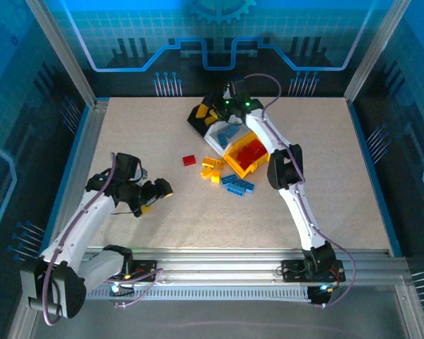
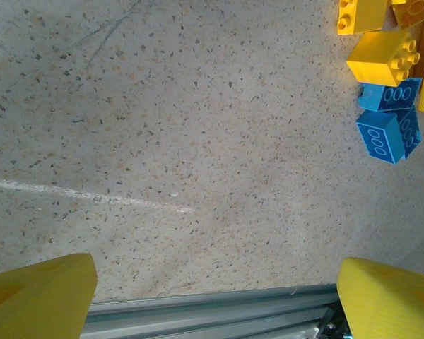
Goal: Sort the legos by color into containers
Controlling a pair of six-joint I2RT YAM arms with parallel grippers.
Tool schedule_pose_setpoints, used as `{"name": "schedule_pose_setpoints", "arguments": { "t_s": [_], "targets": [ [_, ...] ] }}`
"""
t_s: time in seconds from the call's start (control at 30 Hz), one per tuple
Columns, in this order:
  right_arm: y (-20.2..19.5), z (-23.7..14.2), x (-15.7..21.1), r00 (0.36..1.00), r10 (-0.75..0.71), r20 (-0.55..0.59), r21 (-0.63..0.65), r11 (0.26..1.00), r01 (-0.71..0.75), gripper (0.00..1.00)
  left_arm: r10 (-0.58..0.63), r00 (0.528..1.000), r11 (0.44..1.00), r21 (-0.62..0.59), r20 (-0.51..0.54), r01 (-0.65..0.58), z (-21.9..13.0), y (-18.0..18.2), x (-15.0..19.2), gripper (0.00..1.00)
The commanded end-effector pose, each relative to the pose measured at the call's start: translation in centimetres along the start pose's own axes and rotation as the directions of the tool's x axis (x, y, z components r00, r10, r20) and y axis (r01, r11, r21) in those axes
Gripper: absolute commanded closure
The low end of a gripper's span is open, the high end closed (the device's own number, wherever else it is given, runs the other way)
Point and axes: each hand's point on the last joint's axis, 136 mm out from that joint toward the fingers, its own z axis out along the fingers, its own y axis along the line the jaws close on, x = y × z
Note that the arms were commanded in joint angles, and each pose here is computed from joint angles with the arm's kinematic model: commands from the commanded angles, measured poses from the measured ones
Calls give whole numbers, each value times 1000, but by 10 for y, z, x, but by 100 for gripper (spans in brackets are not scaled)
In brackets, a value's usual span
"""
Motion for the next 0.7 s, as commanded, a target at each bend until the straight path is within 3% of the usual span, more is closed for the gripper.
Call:
{"name": "schedule_pose_setpoints", "arguments": {
  "t_s": [0.0,0.27,0.5,0.67],
  "targets": [
    [13,-14,-13,999,-15,31,-15,1000,15,38,0,1000,1000,22,3,0,-6,-4,1,10],
    [61,-61,16,982,-182,-49,-5,983,182,37,30,999,999,38,45,-31,-10,-15,-13,6],
    [44,-114,119,865,-351,-359,192,879,436,36,38,995,998,41,94,-42,-14,-21,-25,1],
    [9,-150,191,792,-310,-526,354,766,536,34,42,991,999,16,125,-44,-16,-18,-32,1]
  ]
}}
